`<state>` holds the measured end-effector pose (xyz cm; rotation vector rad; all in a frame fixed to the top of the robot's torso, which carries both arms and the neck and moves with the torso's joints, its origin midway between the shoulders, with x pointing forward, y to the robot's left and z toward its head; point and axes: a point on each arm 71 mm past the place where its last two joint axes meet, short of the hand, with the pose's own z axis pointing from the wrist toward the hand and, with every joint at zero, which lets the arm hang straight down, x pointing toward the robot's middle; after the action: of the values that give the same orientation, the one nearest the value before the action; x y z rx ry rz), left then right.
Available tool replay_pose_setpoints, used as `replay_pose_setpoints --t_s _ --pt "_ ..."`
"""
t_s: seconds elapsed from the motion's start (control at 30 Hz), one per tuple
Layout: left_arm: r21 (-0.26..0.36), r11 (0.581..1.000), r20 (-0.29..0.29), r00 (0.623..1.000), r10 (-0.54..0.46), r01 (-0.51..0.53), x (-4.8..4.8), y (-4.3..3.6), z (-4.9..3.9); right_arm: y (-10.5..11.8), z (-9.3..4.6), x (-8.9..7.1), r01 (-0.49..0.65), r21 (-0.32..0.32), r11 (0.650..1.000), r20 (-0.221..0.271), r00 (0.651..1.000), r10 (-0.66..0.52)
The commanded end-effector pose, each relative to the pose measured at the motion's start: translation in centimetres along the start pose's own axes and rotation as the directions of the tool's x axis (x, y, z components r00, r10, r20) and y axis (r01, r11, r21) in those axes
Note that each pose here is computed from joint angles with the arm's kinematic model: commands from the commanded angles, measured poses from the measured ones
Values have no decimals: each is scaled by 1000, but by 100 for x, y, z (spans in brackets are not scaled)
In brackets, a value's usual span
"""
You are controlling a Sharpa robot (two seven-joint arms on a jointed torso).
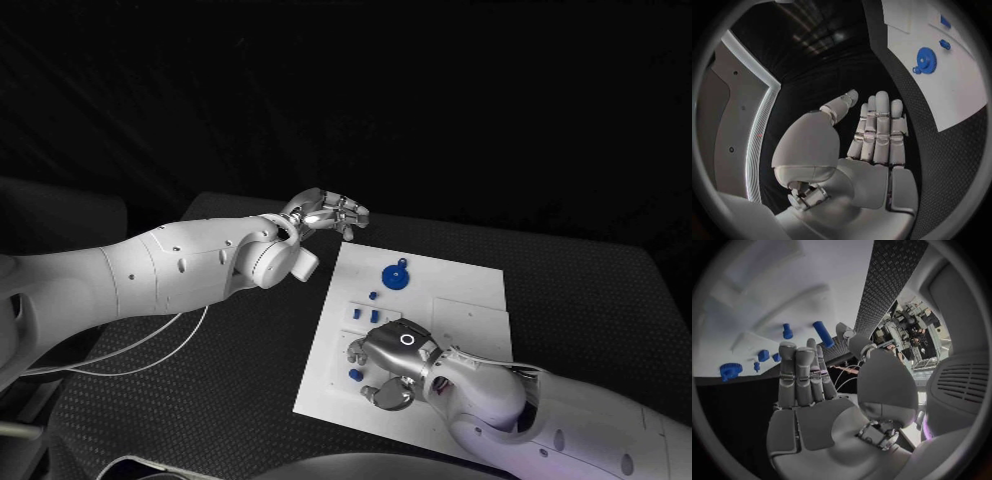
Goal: Assemble the parts on the task board
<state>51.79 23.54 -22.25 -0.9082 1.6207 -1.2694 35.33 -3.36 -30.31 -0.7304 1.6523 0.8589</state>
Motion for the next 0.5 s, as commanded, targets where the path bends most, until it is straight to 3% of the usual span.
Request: replay_pose_setpoints --t_s 0.03,0.33,0.43,0.5 --pt "7 1000 -12 1000 -10 10 14 -16 3 -15 -33 -73 -11 12 1000 73 997 10" --pt "6 1000 -11 1000 -9 9 6 -14 0 -124 -125 -293 -90 30 995 133 987 85" --pt "5 1000 -13 1000 -10 10 5 -13 0 -288 -198 -436 -183 74 980 141 975 171" --pt "5 1000 -12 1000 -9 10 0 -11 -3 -476 -285 -537 -273 136 952 129 958 257"
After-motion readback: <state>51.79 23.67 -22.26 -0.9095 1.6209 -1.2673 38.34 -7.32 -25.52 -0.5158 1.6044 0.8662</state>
